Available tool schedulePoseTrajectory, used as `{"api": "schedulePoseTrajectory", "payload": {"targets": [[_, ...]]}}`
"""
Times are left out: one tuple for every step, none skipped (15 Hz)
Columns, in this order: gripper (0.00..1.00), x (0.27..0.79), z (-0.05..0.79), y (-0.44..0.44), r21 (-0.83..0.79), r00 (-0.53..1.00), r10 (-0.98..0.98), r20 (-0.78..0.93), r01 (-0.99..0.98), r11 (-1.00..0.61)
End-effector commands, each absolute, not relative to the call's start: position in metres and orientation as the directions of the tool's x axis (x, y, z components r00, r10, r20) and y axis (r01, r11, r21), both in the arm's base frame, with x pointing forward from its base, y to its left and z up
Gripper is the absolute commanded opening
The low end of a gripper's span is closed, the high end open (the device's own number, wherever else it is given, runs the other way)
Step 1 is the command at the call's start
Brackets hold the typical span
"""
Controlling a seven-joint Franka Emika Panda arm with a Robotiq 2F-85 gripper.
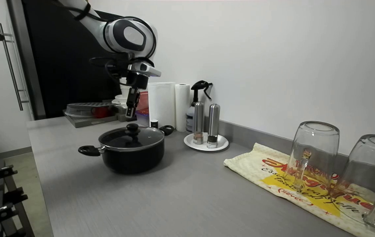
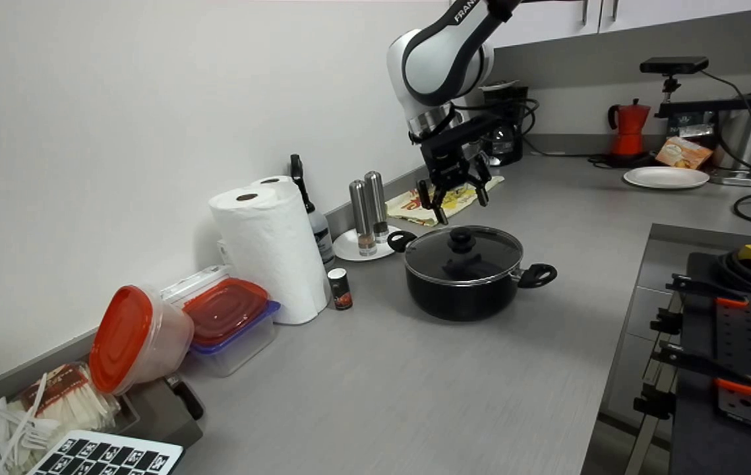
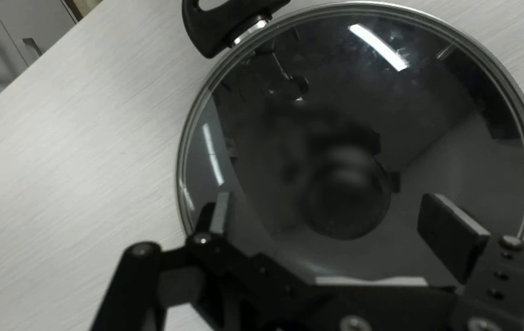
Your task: Take the lid off the pot on the counter
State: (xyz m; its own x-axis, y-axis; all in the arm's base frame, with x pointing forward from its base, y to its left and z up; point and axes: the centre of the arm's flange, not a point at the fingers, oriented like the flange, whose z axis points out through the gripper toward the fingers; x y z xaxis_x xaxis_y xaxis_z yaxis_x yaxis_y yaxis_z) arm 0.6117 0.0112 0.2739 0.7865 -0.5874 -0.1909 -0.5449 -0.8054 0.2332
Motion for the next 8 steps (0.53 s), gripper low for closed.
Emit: {"api": "schedulePoseTrajectory", "payload": {"targets": [[1.00,0.617,0.260,0.010,0.241,0.763,-0.617,-0.192,-0.573,-0.783],[1.00,0.617,0.257,0.010,0.244,0.759,-0.621,-0.197,-0.575,-0.781],[1.00,0.617,0.255,0.011,0.246,0.757,-0.622,-0.200,-0.575,-0.780],[1.00,0.617,0.253,0.012,0.248,0.756,-0.622,-0.202,-0.575,-0.780],[1.00,0.618,0.251,0.013,0.247,0.755,-0.623,-0.205,-0.576,-0.779],[1.00,0.619,0.248,0.014,0.246,0.754,-0.623,-0.209,-0.577,-0.779],[1.00,0.619,0.247,0.015,0.245,0.753,-0.624,-0.211,-0.577,-0.779],[1.00,0.620,0.245,0.015,0.246,0.753,-0.624,-0.211,-0.577,-0.779]]}}
